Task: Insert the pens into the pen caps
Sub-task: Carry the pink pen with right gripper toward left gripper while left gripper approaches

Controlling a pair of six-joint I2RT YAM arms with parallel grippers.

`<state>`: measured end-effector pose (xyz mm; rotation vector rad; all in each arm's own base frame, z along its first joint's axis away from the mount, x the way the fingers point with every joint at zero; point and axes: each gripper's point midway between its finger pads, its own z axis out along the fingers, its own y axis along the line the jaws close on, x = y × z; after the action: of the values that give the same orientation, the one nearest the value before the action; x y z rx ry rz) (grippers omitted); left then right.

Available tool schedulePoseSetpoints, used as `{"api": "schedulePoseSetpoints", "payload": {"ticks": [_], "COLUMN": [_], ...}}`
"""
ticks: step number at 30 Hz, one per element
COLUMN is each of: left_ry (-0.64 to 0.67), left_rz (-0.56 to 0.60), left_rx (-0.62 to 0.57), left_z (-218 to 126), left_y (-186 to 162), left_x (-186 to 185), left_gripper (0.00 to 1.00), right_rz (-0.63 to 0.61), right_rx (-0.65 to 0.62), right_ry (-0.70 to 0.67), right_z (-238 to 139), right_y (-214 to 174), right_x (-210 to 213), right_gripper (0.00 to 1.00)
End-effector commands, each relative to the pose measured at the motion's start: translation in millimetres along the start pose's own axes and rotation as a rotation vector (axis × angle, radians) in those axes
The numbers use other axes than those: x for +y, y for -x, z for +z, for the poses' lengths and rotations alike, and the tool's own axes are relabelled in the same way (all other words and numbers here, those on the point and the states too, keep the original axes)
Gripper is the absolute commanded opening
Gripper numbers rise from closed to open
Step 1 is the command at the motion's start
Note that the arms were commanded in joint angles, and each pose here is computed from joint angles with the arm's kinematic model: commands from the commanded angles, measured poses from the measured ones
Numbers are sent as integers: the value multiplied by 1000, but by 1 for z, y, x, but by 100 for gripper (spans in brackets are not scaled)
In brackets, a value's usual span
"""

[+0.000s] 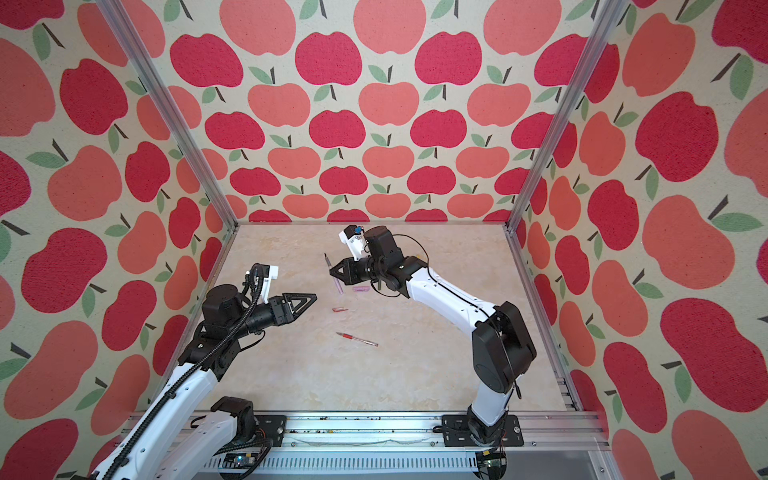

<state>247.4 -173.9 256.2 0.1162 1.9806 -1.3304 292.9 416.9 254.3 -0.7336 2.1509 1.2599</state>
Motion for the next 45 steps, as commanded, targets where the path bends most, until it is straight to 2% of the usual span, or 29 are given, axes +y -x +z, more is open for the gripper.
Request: {"api": "schedulePoseSetpoints", "payload": {"ticks": [1,7,22,45], "left_ry": [-108,-156,-175,-245], "left_rz": [44,45,-29,-63], "left_rx": [-13,-14,-10,-1], "left_z": [4,14,39,58], "left_y": [11,14,19,23], "left_x": [-20,-23,-12,-21], "left_gripper": [93,92,89,52], "right_rz": [29,60,84,64], "right_rx": [-32,-58,-87,-109], "right_ry": [20,48,122,194], "right_z": [-13,-19,-20,-24], "right_y": [5,9,14,16], "right_x": [11,19,39,60], "right_gripper": [14,14,14,15]}}
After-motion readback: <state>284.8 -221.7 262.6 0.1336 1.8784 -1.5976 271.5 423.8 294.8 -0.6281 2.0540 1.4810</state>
